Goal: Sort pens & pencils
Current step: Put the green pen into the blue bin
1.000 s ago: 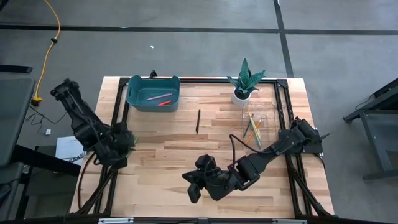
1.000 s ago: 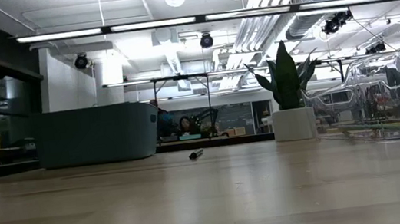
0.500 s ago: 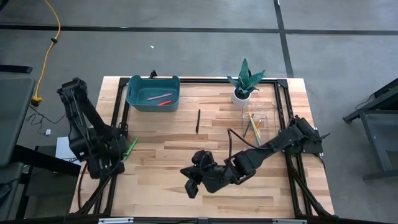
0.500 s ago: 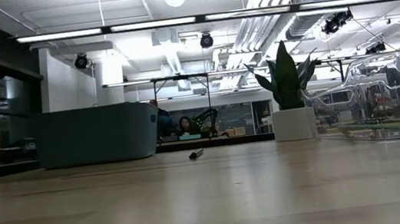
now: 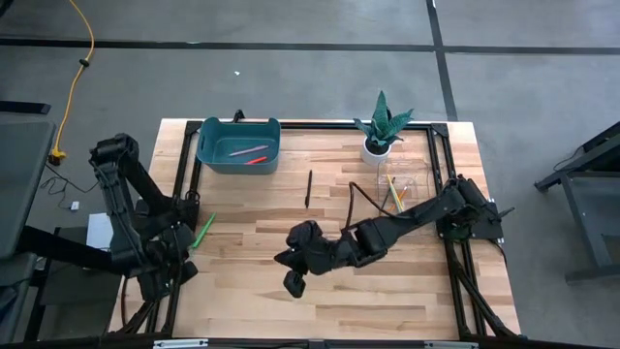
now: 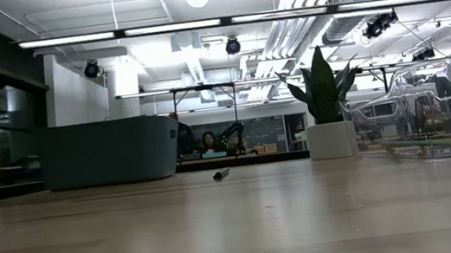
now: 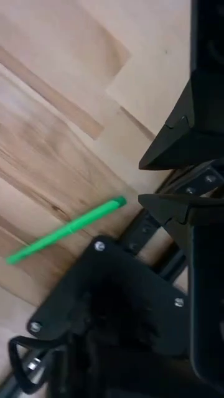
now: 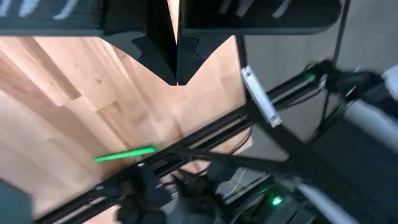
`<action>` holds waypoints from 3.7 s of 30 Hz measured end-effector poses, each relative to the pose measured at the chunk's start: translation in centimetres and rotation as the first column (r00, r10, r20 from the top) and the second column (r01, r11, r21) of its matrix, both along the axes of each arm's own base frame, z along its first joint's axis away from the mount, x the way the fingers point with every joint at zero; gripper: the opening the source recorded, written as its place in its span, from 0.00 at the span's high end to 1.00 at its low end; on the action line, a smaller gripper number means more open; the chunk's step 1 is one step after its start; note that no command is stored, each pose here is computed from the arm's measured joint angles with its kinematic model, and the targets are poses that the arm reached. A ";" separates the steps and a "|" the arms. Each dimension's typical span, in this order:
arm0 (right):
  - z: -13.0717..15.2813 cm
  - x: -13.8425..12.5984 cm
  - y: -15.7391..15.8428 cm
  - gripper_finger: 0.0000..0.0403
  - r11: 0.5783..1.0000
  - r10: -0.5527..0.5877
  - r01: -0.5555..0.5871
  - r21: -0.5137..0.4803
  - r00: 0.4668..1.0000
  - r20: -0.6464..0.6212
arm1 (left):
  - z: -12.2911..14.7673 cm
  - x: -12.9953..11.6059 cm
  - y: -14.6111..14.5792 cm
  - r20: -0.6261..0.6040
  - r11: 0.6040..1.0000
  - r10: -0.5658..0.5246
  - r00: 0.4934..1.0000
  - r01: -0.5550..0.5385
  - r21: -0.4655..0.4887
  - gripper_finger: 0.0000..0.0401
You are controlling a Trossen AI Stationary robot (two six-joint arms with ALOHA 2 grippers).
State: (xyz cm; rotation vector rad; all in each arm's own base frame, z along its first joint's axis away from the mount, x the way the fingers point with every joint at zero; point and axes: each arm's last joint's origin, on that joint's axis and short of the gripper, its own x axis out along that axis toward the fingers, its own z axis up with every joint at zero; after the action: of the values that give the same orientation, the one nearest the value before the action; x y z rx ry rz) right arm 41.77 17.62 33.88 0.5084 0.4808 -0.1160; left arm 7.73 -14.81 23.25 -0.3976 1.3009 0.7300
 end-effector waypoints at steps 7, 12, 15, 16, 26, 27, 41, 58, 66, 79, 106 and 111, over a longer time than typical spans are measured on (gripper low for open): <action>0.0 0.0 0.2 1.00 0.993 0.115 -0.116 -0.023 0.993 -0.013 | -0.7 0.6 -0.2 -0.057 0.999 0.049 0.997 -0.047 0.028 0.84; 0.0 0.0 0.3 1.00 0.984 0.179 -0.179 -0.006 0.984 -0.022 | -0.9 1.3 0.0 -0.043 0.996 0.079 0.996 -0.077 0.047 0.84; 0.0 0.0 0.3 1.00 0.982 0.191 -0.191 -0.005 0.981 -0.023 | -1.4 1.8 0.2 -0.025 0.994 0.102 0.994 -0.101 0.035 0.84; 0.0 0.0 0.3 1.00 0.981 0.195 -0.196 -0.002 0.980 -0.023 | -1.7 2.0 0.3 -0.017 0.993 0.112 0.994 -0.112 0.027 0.84; 0.0 0.0 0.4 1.00 0.976 0.218 -0.218 -0.005 0.976 -0.023 | -4.7 3.4 1.8 0.065 0.980 0.196 0.979 -0.197 0.018 0.84; 0.0 0.0 0.4 1.00 0.976 0.218 -0.218 -0.005 0.976 -0.023 | -4.8 3.5 1.9 0.064 0.978 0.204 0.977 -0.206 0.019 0.84; 0.0 0.0 0.3 1.00 0.975 0.220 -0.220 -0.009 0.975 -0.023 | -6.8 4.6 4.4 0.056 0.943 0.327 0.943 -0.330 0.045 0.84; 0.0 0.5 -0.8 1.00 0.956 0.293 -0.292 0.041 0.956 -0.031 | -8.7 4.0 4.9 -0.005 0.935 0.354 0.935 -0.354 -0.008 0.84; 0.0 0.7 -1.3 1.00 0.952 0.302 -0.300 0.053 0.953 -0.031 | -8.6 4.0 4.8 -0.009 0.935 0.354 0.935 -0.354 -0.006 0.84; 0.0 0.9 -1.7 1.00 0.951 0.306 -0.304 0.048 0.952 -0.031 | -8.0 4.2 4.5 -0.030 0.934 0.357 0.934 -0.357 -0.026 0.84; 0.0 0.8 -1.6 1.00 0.944 0.329 -0.327 0.045 0.944 -0.032 | -7.4 5.1 3.6 -0.147 0.976 0.216 0.965 -0.211 0.052 0.84; -0.1 0.8 -1.6 1.00 0.944 0.328 -0.326 0.046 0.944 -0.033 | -6.5 4.9 3.8 -0.184 0.973 0.222 0.958 -0.205 0.106 0.84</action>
State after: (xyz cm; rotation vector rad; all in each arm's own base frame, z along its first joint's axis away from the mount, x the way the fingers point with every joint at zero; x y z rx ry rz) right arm 42.60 15.98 33.82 0.4593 0.6023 0.2039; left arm 12.61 -10.96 16.71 -0.4088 1.4179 1.0243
